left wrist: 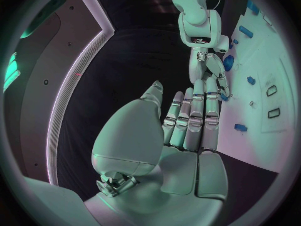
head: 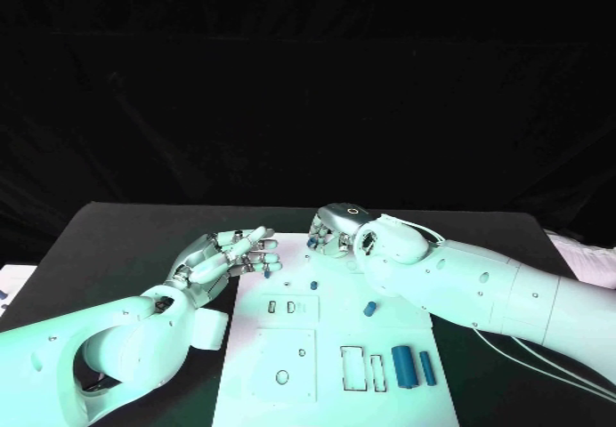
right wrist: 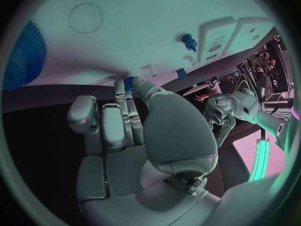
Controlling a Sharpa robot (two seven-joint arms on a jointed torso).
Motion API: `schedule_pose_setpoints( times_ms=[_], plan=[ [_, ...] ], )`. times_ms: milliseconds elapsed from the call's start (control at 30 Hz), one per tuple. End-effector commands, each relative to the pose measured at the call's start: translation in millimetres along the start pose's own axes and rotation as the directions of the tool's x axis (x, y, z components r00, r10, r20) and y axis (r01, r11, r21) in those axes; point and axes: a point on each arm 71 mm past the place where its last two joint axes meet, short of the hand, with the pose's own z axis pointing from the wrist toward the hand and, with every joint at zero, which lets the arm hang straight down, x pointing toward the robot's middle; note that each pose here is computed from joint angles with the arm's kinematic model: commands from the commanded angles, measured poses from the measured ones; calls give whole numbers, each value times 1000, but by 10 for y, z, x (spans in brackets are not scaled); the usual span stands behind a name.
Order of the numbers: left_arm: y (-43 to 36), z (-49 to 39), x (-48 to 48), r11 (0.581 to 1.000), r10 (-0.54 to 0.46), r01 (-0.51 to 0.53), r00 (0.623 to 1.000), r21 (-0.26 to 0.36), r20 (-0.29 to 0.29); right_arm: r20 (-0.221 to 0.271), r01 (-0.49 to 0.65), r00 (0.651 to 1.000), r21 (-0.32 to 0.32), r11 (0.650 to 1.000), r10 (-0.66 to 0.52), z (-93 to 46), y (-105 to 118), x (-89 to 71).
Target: Assemble the parts on the task board
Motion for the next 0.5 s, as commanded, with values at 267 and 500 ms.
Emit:
schedule_pose_setpoints(
  times_ms=[267, 500],
  plan=[
    [-15, 5, 16, 1000, -8, 8, 1000, 6, -14, -5, 13, 1000, 16, 1000, -13, 14, -33, 15],
    [-17, 4, 4, 1000, -6, 6, 1000, 6, -12, 22, -6, 1000, 6, 1000, 5, -86, -72, -38]
  ],
)
